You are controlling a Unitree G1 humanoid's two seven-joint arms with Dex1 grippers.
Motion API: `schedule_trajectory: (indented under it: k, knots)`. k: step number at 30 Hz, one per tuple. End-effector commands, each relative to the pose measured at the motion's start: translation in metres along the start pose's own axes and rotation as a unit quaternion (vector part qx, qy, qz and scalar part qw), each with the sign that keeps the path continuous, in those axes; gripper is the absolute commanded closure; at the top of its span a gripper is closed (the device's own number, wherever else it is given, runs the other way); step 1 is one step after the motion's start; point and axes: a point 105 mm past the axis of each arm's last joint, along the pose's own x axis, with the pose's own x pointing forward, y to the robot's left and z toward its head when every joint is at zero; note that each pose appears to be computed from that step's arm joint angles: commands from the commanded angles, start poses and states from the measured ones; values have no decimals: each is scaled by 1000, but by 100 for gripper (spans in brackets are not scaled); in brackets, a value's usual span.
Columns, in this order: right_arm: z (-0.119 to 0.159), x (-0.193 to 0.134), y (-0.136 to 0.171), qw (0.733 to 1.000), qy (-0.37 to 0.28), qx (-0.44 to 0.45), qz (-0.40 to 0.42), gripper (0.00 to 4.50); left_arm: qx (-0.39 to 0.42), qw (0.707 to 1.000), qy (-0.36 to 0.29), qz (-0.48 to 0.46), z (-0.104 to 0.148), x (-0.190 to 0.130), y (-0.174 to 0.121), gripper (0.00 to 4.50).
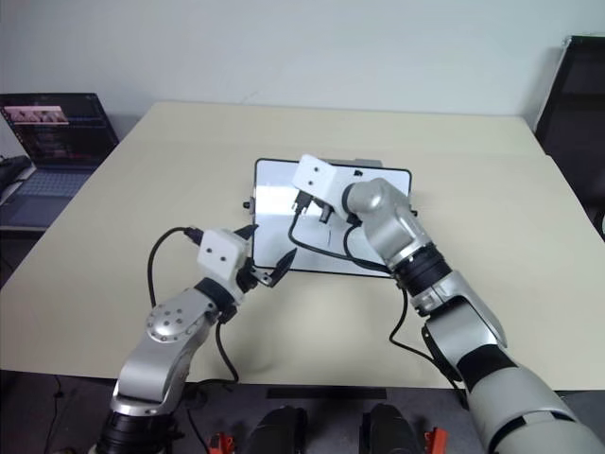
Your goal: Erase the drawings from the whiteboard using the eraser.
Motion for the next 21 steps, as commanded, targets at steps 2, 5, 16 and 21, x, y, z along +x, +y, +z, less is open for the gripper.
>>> schedule_trajectory:
  k: [2,5,16,21]
  knots:
    - [-6,-2,18,1000,10,14,25,342,10,1000,-27,10,15,-2,2,0]
    - [-9,-5,22,999,14,15,30,342,10,1000,-27,9,15,-2,1,0]
    - [-2,-18,5,1000,4,19,-2,342,9,1000,-27,2,14,-1,-1,0]
    - [23,-29,-22,998,-33,15,-48,342,9,1000,-28,-2,14,0,-2,0]
